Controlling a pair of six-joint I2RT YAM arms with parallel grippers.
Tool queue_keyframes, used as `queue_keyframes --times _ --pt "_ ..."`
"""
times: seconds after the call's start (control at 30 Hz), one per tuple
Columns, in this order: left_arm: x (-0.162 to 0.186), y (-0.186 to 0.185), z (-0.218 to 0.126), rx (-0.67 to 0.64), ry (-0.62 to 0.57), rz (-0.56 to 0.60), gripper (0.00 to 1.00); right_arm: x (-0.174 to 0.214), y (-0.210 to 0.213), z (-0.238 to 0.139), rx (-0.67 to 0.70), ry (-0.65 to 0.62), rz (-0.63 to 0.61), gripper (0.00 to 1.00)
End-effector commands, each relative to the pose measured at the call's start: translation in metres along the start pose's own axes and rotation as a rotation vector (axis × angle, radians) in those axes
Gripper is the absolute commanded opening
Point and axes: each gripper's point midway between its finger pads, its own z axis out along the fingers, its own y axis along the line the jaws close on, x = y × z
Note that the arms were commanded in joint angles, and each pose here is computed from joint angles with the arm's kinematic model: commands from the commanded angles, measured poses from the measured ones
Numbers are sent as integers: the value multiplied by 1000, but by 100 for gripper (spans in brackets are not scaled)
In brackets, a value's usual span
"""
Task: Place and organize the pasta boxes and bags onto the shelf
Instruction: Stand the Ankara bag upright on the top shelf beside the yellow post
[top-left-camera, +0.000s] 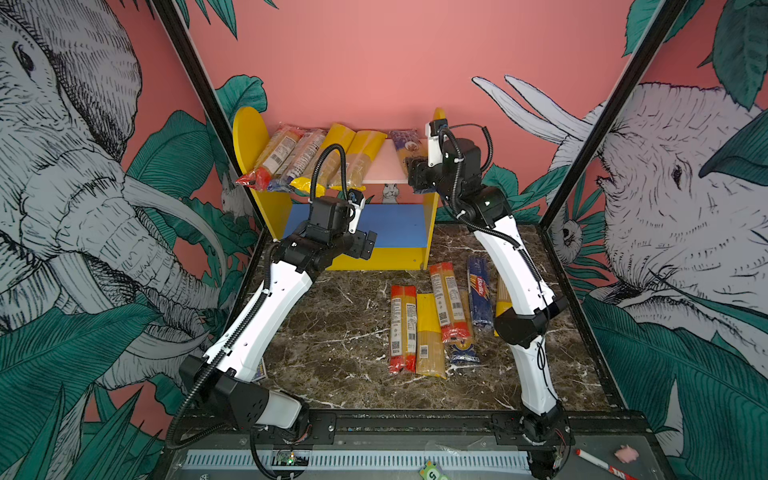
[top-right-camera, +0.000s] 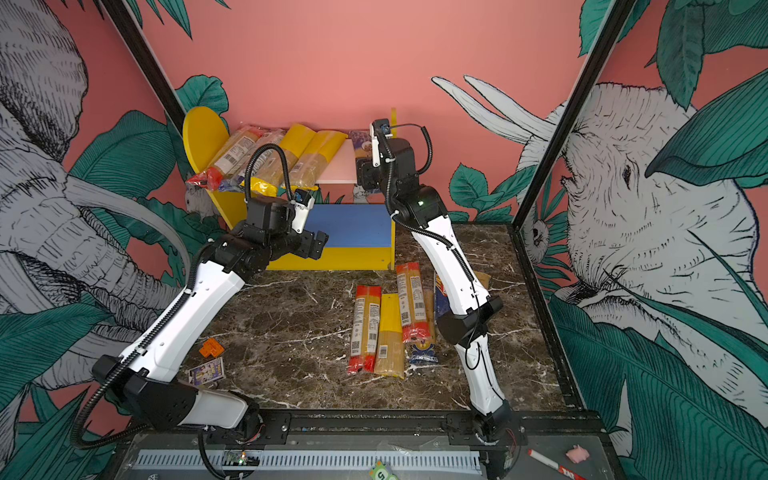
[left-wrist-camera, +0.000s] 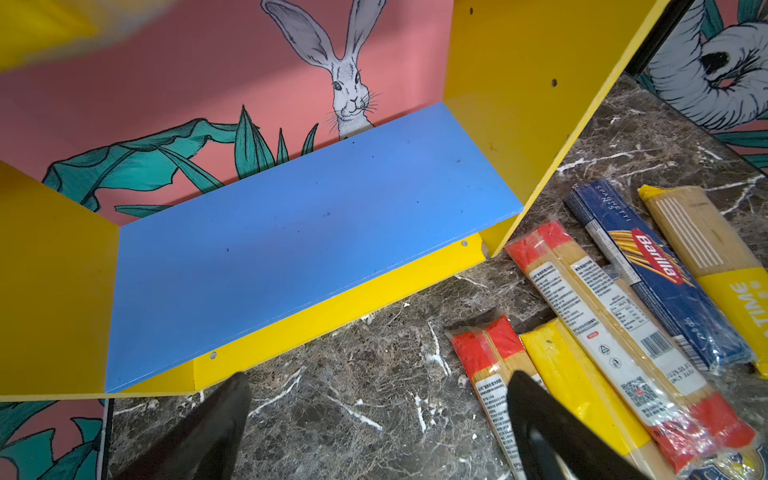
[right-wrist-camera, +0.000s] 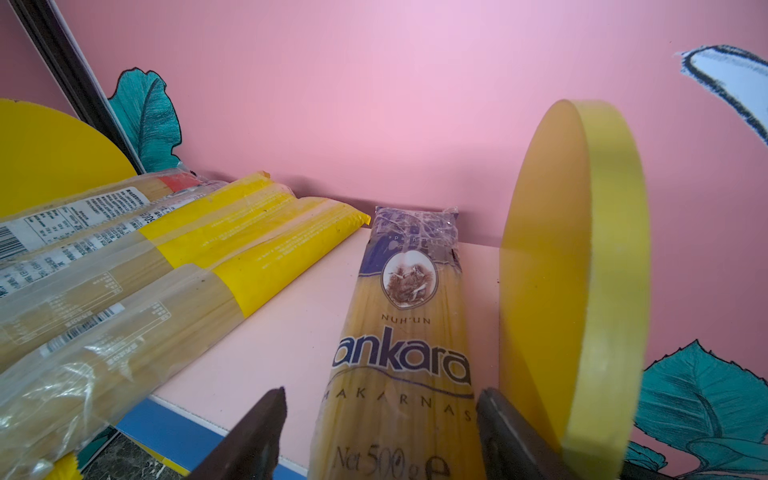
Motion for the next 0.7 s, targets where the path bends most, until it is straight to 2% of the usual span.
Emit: queue_keyframes --times 0.0,0.23,0.67 --pt "-19 0 -18 20 -53 -26 97 -24 -29 -30 90 -28 40 73" --pt "-23 -2 -23 34 -75 -25 97 -9 -23 -43 86 48 28 74" --pt "-17 -4 -27 43 -80 -7 97 25 8 -39 40 154 42 75"
